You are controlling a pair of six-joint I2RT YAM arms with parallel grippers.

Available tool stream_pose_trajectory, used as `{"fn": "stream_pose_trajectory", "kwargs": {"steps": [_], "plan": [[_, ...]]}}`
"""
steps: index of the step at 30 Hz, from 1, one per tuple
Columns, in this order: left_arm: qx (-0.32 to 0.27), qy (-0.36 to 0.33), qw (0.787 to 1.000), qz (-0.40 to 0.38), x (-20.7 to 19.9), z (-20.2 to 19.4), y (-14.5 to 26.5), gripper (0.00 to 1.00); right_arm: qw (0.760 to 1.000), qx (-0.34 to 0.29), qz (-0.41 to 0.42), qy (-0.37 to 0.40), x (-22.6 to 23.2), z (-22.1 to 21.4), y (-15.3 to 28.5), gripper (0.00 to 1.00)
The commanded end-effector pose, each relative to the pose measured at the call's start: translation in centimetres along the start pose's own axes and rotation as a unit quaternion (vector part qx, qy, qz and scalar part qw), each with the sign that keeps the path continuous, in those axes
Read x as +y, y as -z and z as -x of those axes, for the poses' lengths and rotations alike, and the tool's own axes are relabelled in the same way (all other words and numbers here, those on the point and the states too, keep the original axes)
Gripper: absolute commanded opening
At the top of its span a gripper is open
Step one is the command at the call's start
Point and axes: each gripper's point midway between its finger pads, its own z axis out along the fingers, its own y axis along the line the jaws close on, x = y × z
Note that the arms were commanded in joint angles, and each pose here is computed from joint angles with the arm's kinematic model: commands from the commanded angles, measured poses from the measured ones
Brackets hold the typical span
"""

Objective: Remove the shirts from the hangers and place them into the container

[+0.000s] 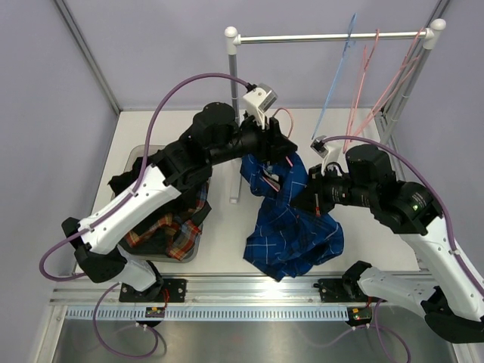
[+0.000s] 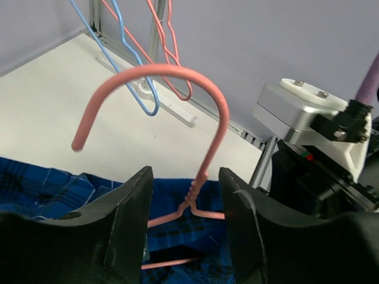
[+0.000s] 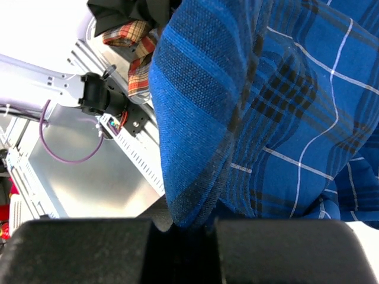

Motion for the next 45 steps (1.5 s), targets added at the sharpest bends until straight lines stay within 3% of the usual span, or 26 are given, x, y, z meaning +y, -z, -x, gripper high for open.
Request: {"fn": "stream_pose_trajectory", "kwargs": {"steps": [1,3,4,6,7,8,10,11,14,17,21,22,26,33,39,45], "plan": [[-0.035,-0.019,0.999,0.0,-0.7,2.9,0.3,0.32,0.997,-0.043,0.059,0.022,3.2,2.0,1.7,0.0],[-0.039,-0.019,0.999,0.011,-0.4,3.7,0.0,0.0,0.997,-0.044,0.064,0.022,3.5,2.1,2.0,0.0],[-0.038,-0.016,0.999,0.017,-0.2,3.7,-0.1,0.0,0.997,-0.044,0.065,0.023,3.6,2.1,2.1,0.0],[-0.049,-0.012,0.998,0.033,0.1,4.7,0.4,0.0,0.997,-0.041,0.061,0.023,3.5,1.9,2.3,0.15],[-0.055,-0.011,0.998,0.038,0.0,5.1,0.9,0.0,0.997,-0.045,0.051,0.024,3.2,2.0,2.5,0.33],[-0.059,-0.011,0.997,0.043,0.1,5.4,1.2,0.0,0.998,-0.043,0.041,0.025,2.8,1.8,2.6,0.57],[-0.066,-0.017,0.996,0.054,0.2,6.1,2.3,0.0,0.998,-0.056,0.011,0.026,1.8,1.8,3.1,0.7],[-0.066,-0.018,0.996,0.061,0.4,6.3,2.7,0.0,0.998,-0.059,-0.003,0.027,1.3,1.6,3.5,0.84],[-0.063,-0.021,0.996,0.067,0.4,6.0,4.0,0.0,0.989,-0.118,-0.083,0.018,-1.1,3.3,5.4,0.93],[-0.066,-0.017,0.995,0.066,0.4,5.1,5.0,0.0,0.974,-0.178,-0.139,0.017,-2.4,5.8,7.5,0.84],[-0.064,-0.01,0.996,0.066,0.6,3.9,5.8,0.0,0.95,-0.238,-0.199,0.013,-3.1,10.3,9.5,0.03],[-0.064,-0.01,0.996,0.066,0.6,3.8,6.0,0.0,0.948,-0.245,-0.201,0.017,-2.9,11.3,9.3,0.0],[-0.059,-0.007,0.996,0.069,0.8,2.7,6.9,0.0,0.932,-0.255,-0.255,0.03,-4.0,16.5,7.8,0.0],[-0.066,-0.008,0.996,0.067,0.5,2.0,9.9,0.0,0.918,-0.329,-0.22,-0.021,-6.5,25.6,10.0,0.0],[-0.074,-0.009,0.994,0.077,0.8,1.3,12.4,0.0,0.927,-0.346,-0.125,-0.072,-8.9,29.7,9.5,0.0],[-0.076,-0.014,0.993,0.084,1.2,0.6,12.9,0.0,0.935,-0.337,-0.048,-0.104,-9.9,30.0,8.3,0.0]]}}
